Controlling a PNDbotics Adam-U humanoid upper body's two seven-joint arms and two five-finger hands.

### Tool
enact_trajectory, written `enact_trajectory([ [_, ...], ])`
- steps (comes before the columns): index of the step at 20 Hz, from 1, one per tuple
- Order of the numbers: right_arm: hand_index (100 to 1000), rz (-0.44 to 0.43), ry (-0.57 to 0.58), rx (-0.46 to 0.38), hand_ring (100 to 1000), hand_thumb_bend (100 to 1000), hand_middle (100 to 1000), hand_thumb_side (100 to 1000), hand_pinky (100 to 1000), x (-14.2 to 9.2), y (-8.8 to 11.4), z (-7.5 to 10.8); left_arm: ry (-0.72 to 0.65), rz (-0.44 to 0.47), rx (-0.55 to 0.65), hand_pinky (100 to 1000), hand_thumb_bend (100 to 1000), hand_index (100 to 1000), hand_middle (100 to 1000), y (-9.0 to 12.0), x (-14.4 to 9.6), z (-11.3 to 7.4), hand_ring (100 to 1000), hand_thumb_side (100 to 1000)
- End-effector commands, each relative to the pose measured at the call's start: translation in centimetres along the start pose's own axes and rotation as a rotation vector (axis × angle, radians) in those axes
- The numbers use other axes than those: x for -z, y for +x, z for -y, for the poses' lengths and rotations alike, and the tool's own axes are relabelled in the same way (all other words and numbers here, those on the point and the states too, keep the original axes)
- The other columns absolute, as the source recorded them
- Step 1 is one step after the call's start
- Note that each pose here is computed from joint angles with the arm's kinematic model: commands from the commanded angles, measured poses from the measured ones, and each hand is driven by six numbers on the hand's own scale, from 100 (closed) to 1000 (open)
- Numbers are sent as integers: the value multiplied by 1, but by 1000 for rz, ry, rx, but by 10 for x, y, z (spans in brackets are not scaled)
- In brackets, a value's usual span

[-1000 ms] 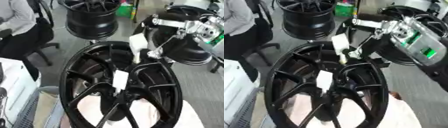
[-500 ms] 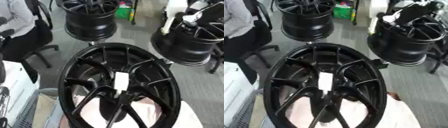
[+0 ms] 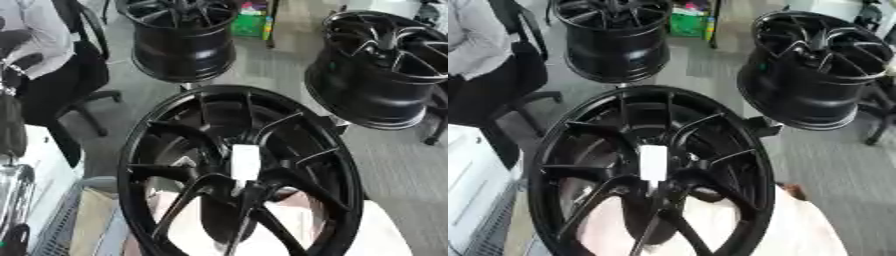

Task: Pull the pin out of the wheel hub.

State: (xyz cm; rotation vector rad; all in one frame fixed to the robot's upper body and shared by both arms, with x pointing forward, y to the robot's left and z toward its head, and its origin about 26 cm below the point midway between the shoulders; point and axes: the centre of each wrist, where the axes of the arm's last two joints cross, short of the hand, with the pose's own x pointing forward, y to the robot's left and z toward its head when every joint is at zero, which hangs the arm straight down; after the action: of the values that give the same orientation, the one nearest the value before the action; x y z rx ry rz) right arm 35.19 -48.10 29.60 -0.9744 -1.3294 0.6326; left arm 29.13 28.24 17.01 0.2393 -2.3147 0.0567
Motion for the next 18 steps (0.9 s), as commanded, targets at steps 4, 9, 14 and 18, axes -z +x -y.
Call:
enact_trajectory([
  [4, 327, -205, -224, 7, 599, 100, 308, 100, 736, -25, -75, 49, -7, 36, 13, 762, 100, 844, 668, 7, 6, -2, 867, 701],
  [9, 335, -290, -319, 62, 597, 100, 318, 100, 732, -37, -122, 49, -14, 34, 7, 762, 100, 843, 667, 7, 6, -1, 867, 702],
  [14, 342, -297, -382, 128, 599, 100, 327, 100, 732, -32, -142, 33, -25, 33, -5, 762, 100, 843, 667, 8, 6, 2, 867, 702],
  [18, 379, -307, -423, 142, 620, 100, 373, 100, 739, -26, -149, 18, -31, 35, -9, 762, 100, 843, 668, 8, 7, 3, 868, 703],
])
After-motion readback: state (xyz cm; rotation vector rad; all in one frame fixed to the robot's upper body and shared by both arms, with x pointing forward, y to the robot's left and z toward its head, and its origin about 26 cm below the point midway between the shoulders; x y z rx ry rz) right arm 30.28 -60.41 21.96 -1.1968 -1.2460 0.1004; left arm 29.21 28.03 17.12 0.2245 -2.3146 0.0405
